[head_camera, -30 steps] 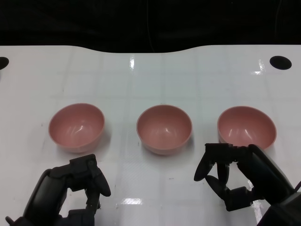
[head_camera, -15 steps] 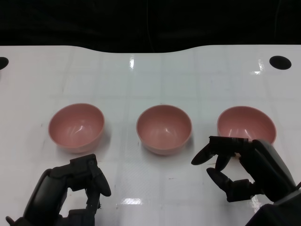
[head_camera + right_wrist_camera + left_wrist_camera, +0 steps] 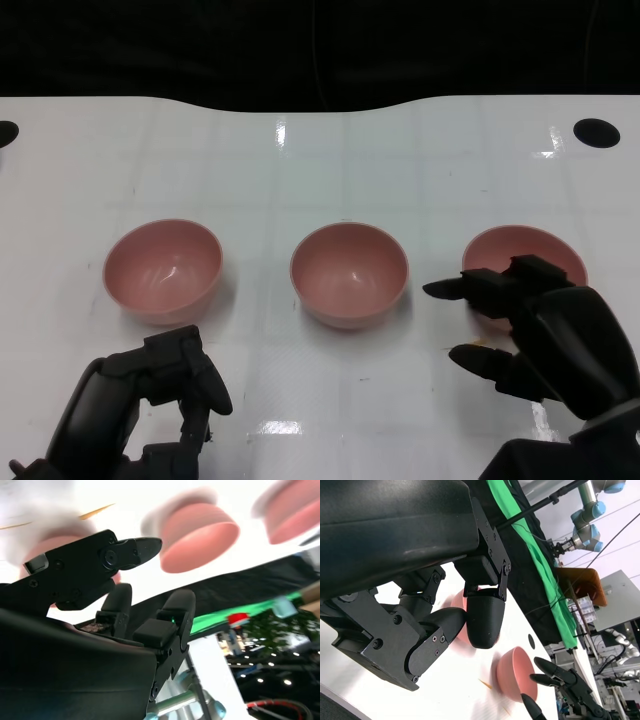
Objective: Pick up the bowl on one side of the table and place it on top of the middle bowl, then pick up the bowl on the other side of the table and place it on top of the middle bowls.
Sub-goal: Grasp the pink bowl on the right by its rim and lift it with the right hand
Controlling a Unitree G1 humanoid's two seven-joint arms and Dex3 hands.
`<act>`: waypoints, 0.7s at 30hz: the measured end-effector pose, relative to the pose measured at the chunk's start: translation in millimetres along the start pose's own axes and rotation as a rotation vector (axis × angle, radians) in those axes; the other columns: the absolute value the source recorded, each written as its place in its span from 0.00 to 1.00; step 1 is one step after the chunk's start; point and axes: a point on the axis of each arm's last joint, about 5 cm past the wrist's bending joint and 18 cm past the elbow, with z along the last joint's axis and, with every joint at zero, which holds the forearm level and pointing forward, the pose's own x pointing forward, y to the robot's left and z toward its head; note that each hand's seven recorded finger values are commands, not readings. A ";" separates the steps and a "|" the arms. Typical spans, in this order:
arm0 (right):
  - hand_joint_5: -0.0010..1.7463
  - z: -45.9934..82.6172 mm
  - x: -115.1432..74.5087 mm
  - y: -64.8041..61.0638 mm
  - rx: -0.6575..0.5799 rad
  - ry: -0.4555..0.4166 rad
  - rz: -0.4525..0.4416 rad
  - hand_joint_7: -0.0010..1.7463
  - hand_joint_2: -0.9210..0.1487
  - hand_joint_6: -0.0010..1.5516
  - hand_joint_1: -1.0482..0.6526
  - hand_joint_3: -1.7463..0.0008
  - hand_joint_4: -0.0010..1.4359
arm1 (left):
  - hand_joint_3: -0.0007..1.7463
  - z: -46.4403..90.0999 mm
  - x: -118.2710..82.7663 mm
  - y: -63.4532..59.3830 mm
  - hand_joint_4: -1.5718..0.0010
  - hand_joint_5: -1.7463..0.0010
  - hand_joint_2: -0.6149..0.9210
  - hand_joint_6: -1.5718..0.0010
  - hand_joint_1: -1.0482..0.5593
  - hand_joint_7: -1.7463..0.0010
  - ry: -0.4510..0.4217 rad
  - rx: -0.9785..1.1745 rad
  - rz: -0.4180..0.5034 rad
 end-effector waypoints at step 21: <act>0.45 2.8 7.2 -14.1 -0.272 0.170 0.121 0.10 0.06 0.13 0.28 1.00 0.02 | 0.83 6.0 0.8 -0.2 0.49 0.01 0.64 0.49 0.56 0.14 -0.018 0.004 -0.004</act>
